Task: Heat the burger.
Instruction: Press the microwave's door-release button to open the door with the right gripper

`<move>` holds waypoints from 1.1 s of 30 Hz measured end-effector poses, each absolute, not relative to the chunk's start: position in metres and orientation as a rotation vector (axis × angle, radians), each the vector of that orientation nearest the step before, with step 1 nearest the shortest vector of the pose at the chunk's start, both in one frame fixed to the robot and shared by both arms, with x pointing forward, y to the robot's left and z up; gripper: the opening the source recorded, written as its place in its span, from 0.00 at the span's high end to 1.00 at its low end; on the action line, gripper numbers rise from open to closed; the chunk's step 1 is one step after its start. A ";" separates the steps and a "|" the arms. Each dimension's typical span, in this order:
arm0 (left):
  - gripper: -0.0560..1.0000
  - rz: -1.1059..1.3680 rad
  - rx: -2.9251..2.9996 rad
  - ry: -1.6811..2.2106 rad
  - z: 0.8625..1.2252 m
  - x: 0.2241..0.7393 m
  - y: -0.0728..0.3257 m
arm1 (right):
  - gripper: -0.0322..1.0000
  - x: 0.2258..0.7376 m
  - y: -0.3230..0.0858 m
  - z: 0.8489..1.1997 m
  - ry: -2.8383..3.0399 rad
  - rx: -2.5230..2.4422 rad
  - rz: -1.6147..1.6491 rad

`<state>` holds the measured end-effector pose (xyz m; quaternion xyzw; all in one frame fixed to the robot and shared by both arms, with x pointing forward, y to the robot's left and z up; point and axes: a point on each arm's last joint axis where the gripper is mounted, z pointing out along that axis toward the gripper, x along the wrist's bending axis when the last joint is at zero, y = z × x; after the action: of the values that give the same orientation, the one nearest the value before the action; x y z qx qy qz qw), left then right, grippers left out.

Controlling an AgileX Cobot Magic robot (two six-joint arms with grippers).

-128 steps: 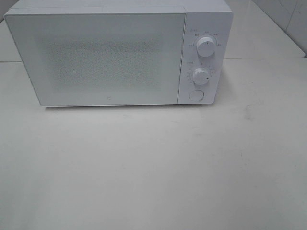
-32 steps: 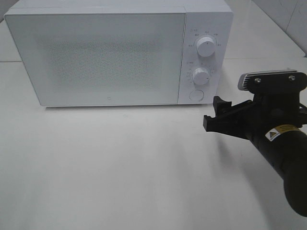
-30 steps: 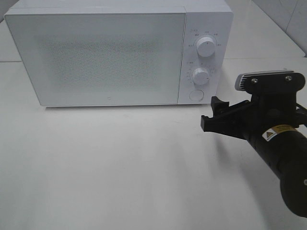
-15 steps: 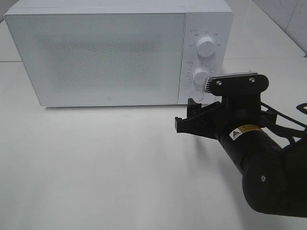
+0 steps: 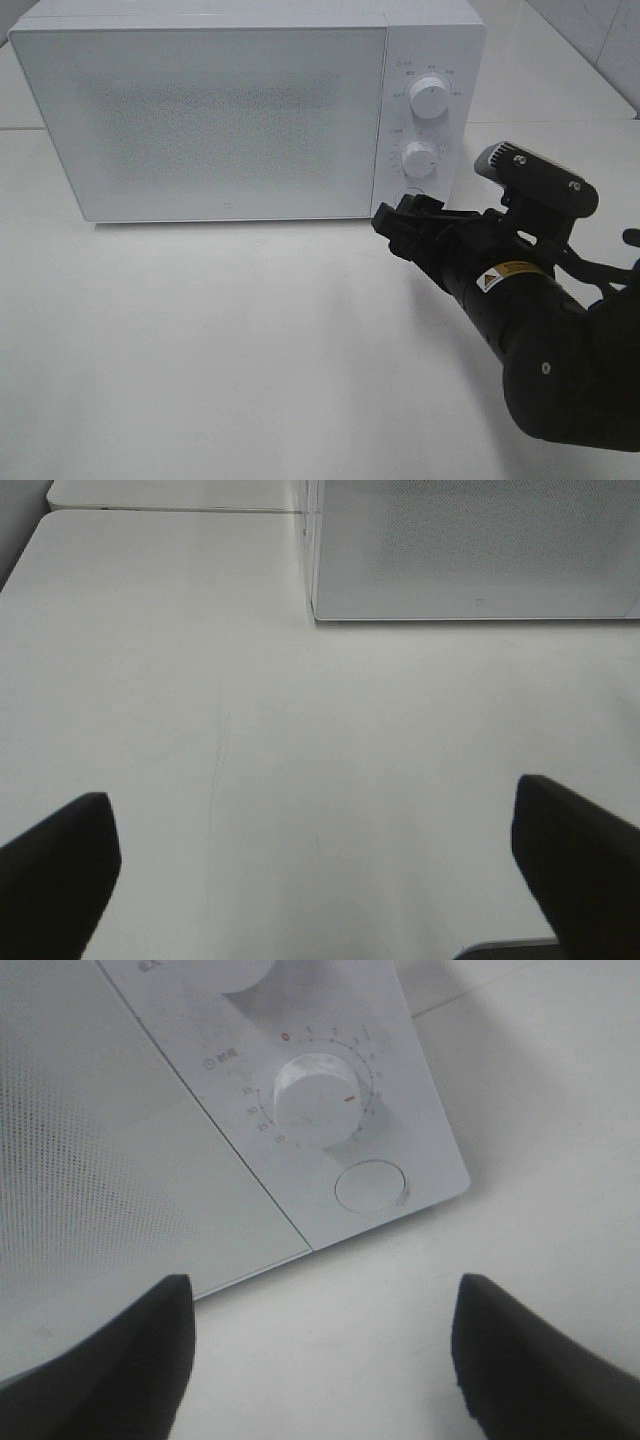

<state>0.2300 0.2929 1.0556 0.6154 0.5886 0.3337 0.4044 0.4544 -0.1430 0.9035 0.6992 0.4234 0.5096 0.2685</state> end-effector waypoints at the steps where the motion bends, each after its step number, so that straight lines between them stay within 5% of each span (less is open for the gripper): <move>1: 0.01 0.842 1.554 1.486 1.056 0.230 0.293 | 0.29 0.454 -0.143 0.903 1.142 1.886 1.374; 12: 0.01 0.842 1.554 1.486 1.056 0.230 0.293 | 0.49 0.454 -0.143 0.903 0.593 2.339 1.659; 24: 0.01 0.842 1.554 1.486 1.056 0.230 0.293 | 0.93 0.452 -0.141 0.899 0.189 2.622 1.744; 33: 0.01 0.842 1.554 1.486 1.056 0.230 0.293 | 0.95 0.452 -0.141 0.898 0.108 2.663 1.759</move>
<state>0.2300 0.2929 1.0556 0.6154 0.5886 0.3337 0.4044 0.4522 -0.1408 0.8984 0.8337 0.0337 0.5505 -0.0259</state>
